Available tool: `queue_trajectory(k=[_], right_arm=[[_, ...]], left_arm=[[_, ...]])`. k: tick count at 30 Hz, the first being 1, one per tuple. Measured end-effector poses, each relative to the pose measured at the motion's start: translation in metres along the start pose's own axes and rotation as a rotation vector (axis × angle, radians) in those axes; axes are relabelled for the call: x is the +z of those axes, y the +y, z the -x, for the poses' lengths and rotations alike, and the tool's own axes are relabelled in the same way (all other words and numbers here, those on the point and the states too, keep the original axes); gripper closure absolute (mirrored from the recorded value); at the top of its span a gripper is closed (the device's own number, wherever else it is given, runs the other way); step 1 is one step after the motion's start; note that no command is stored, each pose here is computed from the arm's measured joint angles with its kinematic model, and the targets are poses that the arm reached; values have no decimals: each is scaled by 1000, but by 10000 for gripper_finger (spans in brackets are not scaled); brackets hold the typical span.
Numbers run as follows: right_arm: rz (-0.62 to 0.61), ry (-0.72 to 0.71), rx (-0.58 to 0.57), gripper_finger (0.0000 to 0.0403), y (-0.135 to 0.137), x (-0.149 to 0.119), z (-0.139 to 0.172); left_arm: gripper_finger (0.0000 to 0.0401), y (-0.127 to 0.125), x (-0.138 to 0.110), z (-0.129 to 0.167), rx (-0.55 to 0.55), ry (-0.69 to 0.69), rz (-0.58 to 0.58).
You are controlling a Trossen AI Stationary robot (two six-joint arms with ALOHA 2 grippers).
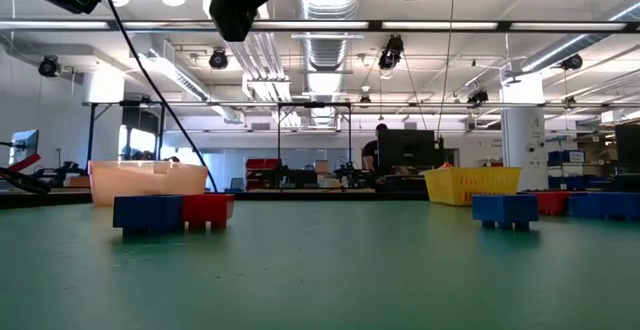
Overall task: Sort & place blocks by color
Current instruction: Put the orange game piece into the yellow bin
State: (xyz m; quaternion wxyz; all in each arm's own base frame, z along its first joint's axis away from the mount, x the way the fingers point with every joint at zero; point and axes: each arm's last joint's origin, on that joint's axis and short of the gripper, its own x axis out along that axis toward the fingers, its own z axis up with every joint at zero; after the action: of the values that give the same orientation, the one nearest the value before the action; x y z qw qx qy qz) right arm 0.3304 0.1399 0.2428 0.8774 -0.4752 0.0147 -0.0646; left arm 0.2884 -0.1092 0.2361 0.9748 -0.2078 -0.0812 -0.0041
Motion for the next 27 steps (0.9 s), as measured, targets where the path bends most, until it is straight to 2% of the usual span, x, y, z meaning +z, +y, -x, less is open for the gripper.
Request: queue_trajectory(k=[10,15,21,24,27], right_arm=[[-42,43,52,275,6,-5,0],[-58,110,75,275,5,-8,3],[-137,308,113,275,-11,-28,12],[-238,439,108,275,-29,-49,21],[-375,628,51,275,-54,-81,34]], left_arm=[[53,7,-5,-1,62,44,-41],[39,11,-5,5,78,52,-123],[38,11,9,16,104,96,-268],[37,13,15,23,155,148,-314],[37,15,18,28,206,186,-328]])
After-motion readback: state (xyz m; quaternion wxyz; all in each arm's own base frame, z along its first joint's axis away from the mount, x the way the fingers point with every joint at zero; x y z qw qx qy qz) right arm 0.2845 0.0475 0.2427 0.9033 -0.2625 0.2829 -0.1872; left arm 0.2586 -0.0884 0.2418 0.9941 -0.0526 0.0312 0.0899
